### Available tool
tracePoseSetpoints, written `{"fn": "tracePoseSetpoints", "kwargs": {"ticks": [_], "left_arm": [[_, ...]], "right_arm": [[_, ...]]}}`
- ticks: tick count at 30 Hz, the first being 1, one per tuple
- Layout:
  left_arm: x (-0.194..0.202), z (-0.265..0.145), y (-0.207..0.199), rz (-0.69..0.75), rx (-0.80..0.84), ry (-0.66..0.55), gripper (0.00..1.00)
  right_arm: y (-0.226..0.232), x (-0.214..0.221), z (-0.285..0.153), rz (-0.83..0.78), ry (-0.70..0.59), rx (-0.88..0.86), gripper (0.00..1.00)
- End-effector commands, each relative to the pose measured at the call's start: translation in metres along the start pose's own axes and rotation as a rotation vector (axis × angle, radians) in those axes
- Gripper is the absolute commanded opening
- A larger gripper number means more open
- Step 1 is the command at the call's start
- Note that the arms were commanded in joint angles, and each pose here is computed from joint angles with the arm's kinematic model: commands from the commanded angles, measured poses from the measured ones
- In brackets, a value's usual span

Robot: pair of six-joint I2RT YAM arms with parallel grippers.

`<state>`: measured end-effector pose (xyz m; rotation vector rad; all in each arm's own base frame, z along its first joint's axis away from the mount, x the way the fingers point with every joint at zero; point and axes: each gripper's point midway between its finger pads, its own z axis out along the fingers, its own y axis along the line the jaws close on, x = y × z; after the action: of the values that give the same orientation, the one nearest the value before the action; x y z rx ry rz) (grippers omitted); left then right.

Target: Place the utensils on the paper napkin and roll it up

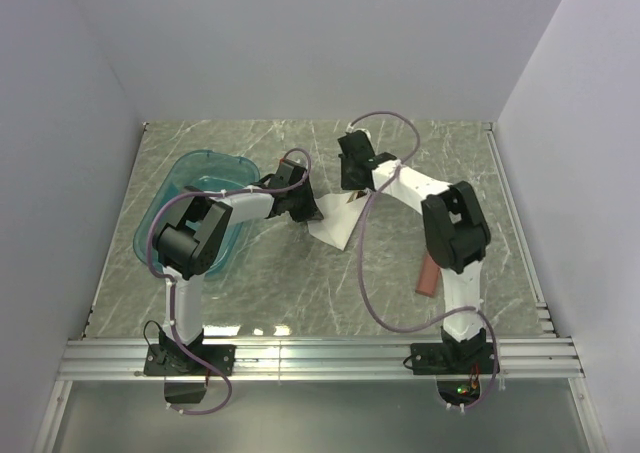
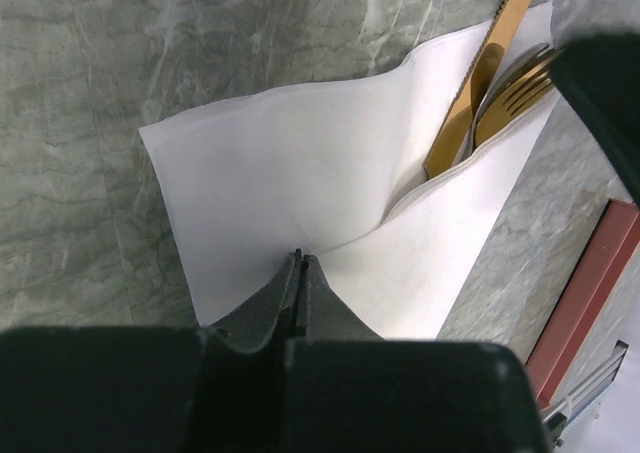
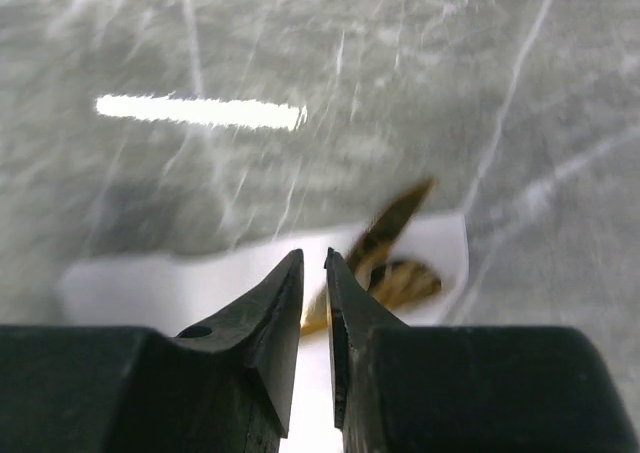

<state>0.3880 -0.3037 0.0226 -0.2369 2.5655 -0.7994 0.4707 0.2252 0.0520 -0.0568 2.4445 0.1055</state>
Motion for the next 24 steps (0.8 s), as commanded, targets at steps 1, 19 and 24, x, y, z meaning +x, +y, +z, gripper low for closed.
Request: {"fn": "tracePoseSetpoints", "kwargs": {"ticks": [1,19,24], "left_arm": [[0.03,0.013,0.052,-0.017,-0.174,0.086,0.0],[0.036,0.007,0.067,-0.057,-0.229,0.071,0.0],[0.037,0.0,0.071,-0.079,-0.242,0.046,0.0]], "right_arm": [[0.014,-0.017,-0.048,0.06,-0.058,-0.12,0.23],[0.041,0.091,-0.03,0.177,0.131,-0.215,0.18],[0.02,0.111,-0.026,0.12,0.163,-0.134,0.18]]}}
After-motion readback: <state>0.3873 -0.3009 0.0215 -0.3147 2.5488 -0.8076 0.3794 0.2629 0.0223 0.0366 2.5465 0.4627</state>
